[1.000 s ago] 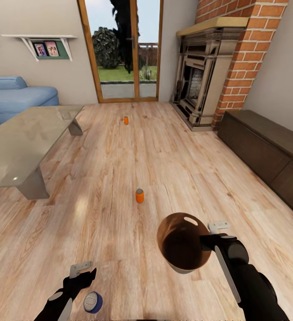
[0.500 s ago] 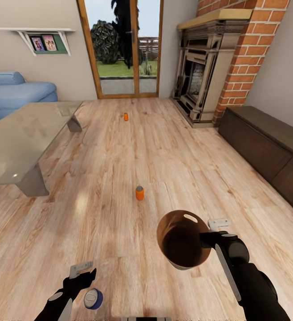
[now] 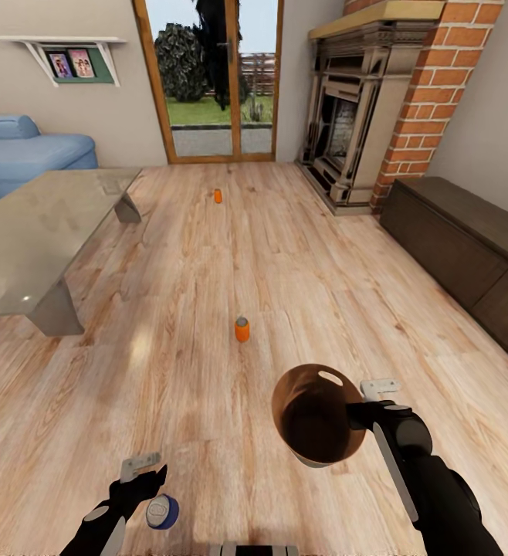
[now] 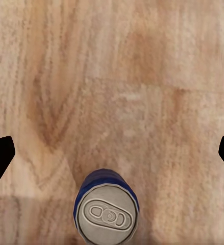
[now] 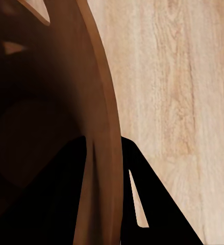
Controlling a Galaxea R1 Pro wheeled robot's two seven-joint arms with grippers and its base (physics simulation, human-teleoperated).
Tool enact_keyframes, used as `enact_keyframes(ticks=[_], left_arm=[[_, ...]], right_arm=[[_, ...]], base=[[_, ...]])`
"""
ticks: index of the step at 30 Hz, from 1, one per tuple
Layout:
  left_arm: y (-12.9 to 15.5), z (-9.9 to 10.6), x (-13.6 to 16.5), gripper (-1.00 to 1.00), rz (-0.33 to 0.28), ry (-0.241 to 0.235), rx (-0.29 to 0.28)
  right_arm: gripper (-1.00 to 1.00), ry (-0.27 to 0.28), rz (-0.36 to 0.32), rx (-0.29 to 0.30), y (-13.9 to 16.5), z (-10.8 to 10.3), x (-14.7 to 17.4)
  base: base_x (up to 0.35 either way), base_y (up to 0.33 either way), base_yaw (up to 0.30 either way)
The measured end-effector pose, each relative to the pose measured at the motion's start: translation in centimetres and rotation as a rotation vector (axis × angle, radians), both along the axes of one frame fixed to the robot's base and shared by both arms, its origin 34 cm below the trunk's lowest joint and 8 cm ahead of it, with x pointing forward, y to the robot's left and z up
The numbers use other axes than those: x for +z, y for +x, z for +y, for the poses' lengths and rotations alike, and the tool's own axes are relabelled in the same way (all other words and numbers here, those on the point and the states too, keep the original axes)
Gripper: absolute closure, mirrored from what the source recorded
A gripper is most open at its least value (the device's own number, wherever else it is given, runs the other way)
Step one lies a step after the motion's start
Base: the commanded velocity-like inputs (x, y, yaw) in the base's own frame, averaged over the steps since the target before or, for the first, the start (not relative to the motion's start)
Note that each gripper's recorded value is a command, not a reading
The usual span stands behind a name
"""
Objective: Put the three can of soda from the living room inside the tash can in the kitchen.
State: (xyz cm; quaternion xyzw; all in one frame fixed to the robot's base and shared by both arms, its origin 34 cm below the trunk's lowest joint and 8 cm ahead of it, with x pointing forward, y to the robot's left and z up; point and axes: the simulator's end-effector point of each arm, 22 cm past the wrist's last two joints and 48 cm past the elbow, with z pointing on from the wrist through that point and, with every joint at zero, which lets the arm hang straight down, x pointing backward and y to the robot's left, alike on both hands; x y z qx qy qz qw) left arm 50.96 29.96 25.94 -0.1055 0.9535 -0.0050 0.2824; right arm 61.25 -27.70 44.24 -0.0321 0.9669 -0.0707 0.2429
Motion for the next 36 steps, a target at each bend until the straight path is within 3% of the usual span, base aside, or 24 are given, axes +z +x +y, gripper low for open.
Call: enact_keyframes(ticks=[9,19,36], left_arm=[[-0.5,0.0,-0.6,-1.00,0.014,0.000,0.000],[0.0,0.3,-0.5,-1.00,-0.029,0.013,0.002],[-0.9,0.3,-1.6,-1.00,-0.005,0.013,0.002]], right_arm=[[1.00,0.000,0.014,0.000,-0.2,0.0,-0.7],[1.00,0.001,0.031,0.000,-0.5,0.0,-1.5],[1.00,0.000,0.057,0.000,-0.9,0.0,-2.9]], base=[[0.000,0.000,0.000],[0.027,0.000,0.000],[0.050,0.000,0.000]])
